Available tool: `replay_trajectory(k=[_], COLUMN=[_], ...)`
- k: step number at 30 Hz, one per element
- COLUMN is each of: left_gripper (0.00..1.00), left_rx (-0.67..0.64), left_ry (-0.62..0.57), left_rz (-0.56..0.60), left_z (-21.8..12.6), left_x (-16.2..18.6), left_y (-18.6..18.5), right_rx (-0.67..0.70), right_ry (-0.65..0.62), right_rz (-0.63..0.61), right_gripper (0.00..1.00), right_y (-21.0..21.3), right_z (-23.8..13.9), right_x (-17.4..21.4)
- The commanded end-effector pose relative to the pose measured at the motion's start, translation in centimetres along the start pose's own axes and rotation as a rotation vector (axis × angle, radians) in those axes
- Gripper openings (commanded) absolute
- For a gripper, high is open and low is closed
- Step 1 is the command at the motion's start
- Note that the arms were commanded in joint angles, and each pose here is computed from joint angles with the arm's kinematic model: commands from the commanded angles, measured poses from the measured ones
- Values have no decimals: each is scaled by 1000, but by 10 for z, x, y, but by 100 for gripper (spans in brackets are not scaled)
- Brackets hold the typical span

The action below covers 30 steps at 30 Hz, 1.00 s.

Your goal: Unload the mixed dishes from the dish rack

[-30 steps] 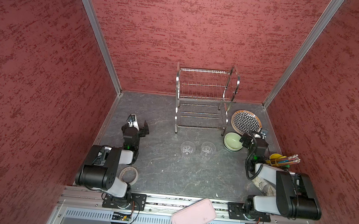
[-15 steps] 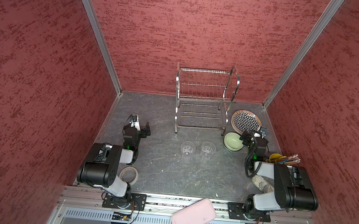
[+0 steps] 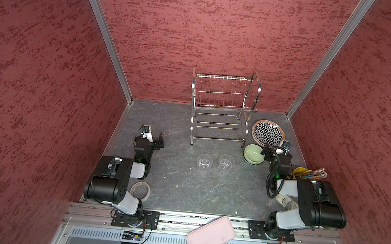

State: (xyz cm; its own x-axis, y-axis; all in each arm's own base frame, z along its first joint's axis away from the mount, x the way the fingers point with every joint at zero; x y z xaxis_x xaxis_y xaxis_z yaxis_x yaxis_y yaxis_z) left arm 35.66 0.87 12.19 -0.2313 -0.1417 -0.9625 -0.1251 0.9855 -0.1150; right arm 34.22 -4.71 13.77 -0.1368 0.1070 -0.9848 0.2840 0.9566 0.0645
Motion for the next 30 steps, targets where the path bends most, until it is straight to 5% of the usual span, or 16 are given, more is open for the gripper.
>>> replay_trajectory(k=[1, 30], left_gripper=[100, 100], left_rx=[3, 4], left_ry=[-11, -8], left_rz=[10, 9], left_z=[3, 3], left_x=[-5, -5], left_y=[1, 1], right_rx=[-79, -173], right_ry=[-44, -41], right_rz=[-25, -65], right_gripper=[99, 99], right_y=[9, 22], right_z=[1, 1], right_x=[-3, 0])
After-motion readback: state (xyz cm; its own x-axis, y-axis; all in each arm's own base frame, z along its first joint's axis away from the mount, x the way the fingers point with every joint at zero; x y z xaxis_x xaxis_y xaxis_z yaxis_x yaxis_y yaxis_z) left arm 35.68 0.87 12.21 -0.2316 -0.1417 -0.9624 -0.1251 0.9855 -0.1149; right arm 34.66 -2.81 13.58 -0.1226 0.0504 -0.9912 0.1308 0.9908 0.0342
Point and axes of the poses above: each gripper's point midway between its finger pads, its own z axis out along the fingers, its own y axis along the line the jaws close on, x = y × z, the point moved 4 cm from there along -z, back along the fingers, and after that the axes turned 3 degrees about -z, right-handed, at the moved point
